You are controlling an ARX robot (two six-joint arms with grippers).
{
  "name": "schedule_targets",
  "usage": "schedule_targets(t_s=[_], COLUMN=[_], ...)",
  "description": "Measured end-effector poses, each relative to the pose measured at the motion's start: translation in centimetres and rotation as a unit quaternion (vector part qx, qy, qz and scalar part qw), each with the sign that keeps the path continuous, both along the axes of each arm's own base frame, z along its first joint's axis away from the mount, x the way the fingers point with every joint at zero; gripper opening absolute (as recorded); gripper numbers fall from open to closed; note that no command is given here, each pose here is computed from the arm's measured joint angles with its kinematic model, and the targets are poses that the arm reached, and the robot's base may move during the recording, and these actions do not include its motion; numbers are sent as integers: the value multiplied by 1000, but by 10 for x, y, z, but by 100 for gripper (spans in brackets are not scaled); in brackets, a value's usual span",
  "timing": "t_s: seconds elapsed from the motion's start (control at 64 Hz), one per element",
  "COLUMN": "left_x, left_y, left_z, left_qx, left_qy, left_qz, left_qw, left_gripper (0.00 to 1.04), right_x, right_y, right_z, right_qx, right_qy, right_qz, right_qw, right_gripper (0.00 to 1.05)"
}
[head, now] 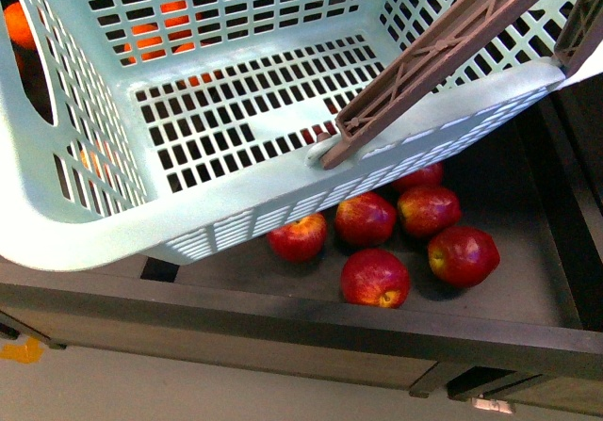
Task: Pick mango and avocado into basket
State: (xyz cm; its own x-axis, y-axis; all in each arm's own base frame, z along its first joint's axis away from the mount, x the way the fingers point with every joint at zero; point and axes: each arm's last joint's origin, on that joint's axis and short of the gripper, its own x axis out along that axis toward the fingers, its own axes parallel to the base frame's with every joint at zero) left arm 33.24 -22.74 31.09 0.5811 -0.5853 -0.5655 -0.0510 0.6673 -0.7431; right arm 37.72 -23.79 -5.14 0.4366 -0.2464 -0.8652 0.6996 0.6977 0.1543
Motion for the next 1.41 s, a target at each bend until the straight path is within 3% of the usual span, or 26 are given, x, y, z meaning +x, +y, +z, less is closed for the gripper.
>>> schedule_targets(t_s=[0.219,0.437,0.547,0.875,1.078,1.406], left_x=[0,0,0,0,0,0], left_y=[0,0,0,0,0,0], left_z=[0,0,0,0,0,0], left_qx=[0,0,0,0,0,0], left_qy=[0,0,0,0,0,0], left_qz=[0,0,0,0,0,0], left_qw=[1000,1000,1000,1000,1000,1000], left_gripper=[14,14,14,14,14,14], right_x=[0,0,0,-5,-16,-75], right_y=[1,0,0,3,10,44], right_z=[-7,-9,-9,-1,53,184], right_qx=[4,3,1,12,-8,-60], right_qy=[6,8,7,-20,-88,-201], right_qz=[1,0,-1,14,81,207], right_qw=[1000,1000,1000,1000,993,956], right_gripper=[93,68,61,59,59,59])
